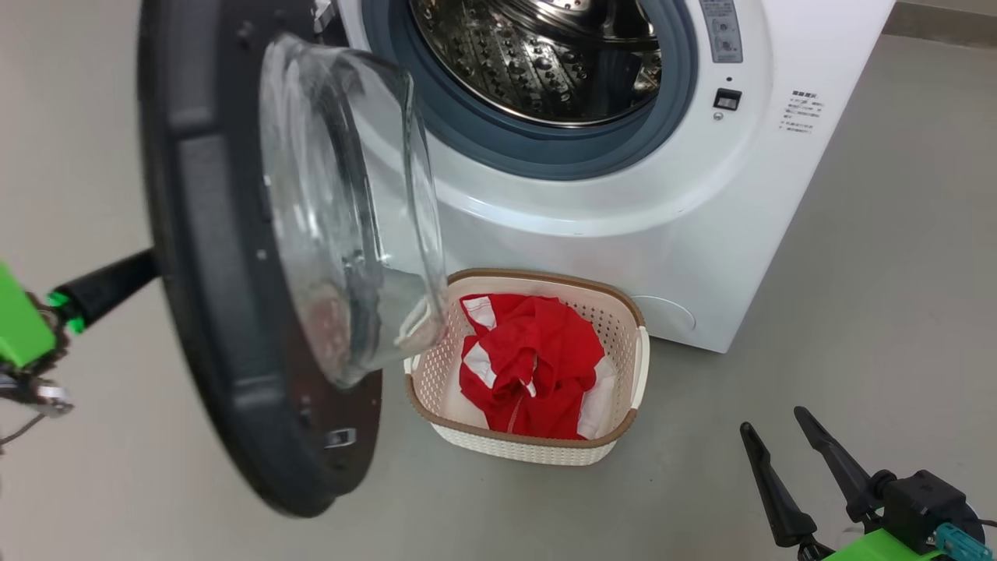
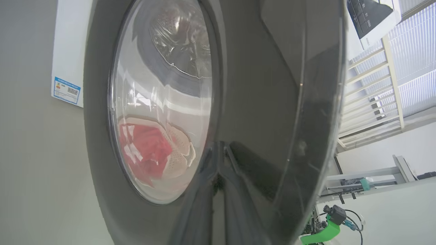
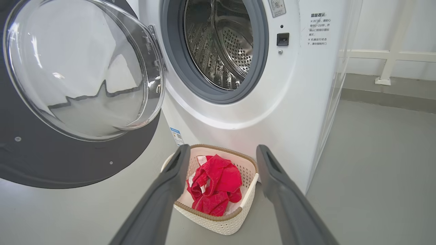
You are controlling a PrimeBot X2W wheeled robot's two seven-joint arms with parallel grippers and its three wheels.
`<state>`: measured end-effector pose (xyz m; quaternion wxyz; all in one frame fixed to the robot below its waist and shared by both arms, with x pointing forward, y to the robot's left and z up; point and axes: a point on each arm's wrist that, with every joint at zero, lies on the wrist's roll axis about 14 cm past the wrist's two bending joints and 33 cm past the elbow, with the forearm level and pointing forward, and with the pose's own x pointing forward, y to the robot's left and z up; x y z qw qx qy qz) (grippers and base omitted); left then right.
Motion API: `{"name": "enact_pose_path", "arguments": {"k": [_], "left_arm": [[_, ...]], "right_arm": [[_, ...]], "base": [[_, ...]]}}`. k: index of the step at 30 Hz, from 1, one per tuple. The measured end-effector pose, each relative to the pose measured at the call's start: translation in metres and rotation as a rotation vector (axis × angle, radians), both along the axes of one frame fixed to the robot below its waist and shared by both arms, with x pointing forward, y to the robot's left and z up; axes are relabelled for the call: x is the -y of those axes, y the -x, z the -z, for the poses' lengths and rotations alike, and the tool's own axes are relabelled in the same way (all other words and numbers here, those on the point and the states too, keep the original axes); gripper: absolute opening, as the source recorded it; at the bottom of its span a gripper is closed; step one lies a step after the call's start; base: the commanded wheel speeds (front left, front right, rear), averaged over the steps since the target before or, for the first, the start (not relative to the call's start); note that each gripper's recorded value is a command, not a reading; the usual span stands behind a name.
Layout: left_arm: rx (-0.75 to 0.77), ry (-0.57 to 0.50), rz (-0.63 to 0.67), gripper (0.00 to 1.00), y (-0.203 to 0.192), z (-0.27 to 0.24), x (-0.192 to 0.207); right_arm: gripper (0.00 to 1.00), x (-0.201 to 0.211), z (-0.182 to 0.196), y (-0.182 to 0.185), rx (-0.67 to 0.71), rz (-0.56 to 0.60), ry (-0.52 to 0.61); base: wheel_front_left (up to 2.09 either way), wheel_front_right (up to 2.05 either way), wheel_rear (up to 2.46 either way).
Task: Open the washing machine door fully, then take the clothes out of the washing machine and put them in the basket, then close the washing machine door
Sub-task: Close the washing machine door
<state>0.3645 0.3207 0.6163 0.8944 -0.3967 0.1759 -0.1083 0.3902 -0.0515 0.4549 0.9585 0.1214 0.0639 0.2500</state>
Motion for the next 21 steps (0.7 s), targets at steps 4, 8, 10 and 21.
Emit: {"name": "enact_pose_path", "arguments": {"k": [4,8,10,21], "left_arm": [[0.036,-0.011,0.062,0.00,-0.008,-0.008,0.022],[0.066,-0.024,0.105,0.00,-0.015,-0.013,0.040],[0.084,-0.022,0.120,0.00,-0.019,-0.015,0.049],[0.147,-0.010,0.155,0.00,-0.034,-0.020,0.080]], "right_arm": [[1.00,0.003,0.000,0.001,-0.002,0.012,-0.002],[1.00,0.006,0.001,0.002,-0.007,0.025,-0.007],[1.00,0.008,0.002,0.002,-0.009,0.032,-0.007],[1.00,0.016,0.002,0.003,-0.012,0.057,-0.008]], "base": [[0.00,0.00,0.00],[0.00,0.00,0.00],[0.00,0.00,0.00],[0.00,0.00,0.00]]}}
